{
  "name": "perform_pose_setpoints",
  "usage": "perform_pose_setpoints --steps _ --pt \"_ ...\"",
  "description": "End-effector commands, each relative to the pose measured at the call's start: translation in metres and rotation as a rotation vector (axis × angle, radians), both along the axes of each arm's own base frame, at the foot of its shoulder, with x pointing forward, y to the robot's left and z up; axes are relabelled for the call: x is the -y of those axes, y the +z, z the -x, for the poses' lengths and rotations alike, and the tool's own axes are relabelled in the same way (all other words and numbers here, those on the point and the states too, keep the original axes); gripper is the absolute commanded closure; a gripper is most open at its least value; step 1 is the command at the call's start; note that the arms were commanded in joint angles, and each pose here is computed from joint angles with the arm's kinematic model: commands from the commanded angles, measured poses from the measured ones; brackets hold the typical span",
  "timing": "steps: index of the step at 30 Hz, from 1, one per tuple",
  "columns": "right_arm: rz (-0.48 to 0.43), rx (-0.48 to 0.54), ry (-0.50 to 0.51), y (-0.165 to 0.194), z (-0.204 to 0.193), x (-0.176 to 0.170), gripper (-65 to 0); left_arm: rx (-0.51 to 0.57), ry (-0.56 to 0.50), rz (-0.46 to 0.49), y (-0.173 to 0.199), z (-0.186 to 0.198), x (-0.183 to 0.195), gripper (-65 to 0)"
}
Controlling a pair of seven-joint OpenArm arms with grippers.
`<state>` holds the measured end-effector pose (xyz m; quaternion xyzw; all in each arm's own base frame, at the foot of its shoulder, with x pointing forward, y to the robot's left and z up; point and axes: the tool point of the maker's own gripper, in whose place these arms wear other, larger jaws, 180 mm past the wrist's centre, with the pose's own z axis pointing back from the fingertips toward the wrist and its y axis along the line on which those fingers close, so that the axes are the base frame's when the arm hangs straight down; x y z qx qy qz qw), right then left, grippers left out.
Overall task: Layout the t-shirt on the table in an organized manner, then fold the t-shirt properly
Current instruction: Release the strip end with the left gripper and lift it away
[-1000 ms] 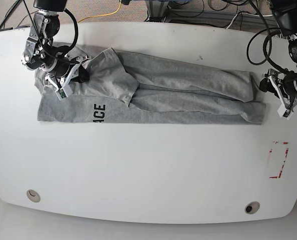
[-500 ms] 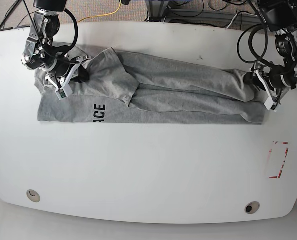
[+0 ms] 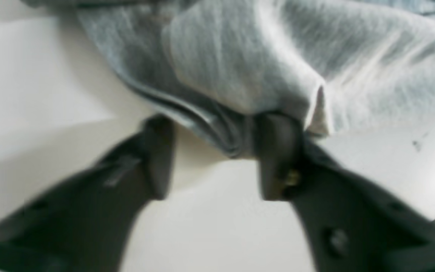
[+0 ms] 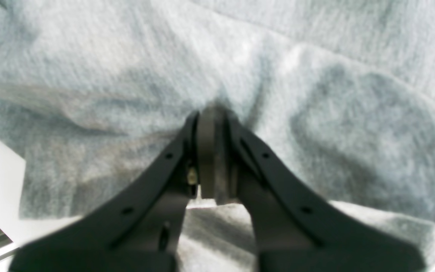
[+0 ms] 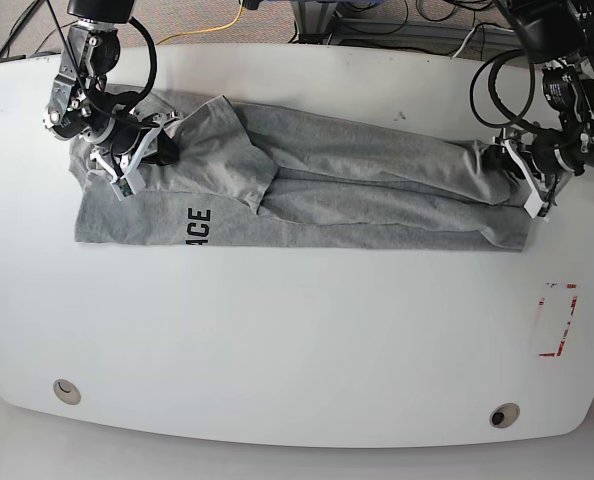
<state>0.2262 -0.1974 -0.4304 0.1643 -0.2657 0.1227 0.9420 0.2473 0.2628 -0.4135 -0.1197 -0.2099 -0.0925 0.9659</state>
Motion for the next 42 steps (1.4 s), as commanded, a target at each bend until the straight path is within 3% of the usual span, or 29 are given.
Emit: perform_pose_setpoints --steps 1,9,28,42 --pt "0.069 -0.065 0.006 -0.008 0.011 0.013 -4.9 -0.021 -0.006 -0.032 0.001 0.004 -0.007 -21.8" --pt "0.067 -0.067 0.005 -0.009 0.011 0.013 -4.9 -0.022 -0.008 -0.042 0.002 0.004 -0.01 -12.8" --pt "0.067 -0.068 0.005 -0.009 0.011 0.013 -4.9 -0.003 -0.031 -0.214 0.039 -0.001 -0.065 -12.1" --pt "0.067 -0.068 0.003 -0.009 0.011 0.013 -4.9 -0.003 -0.033 -0.257 0.049 -0.003 -0.081 -12.5"
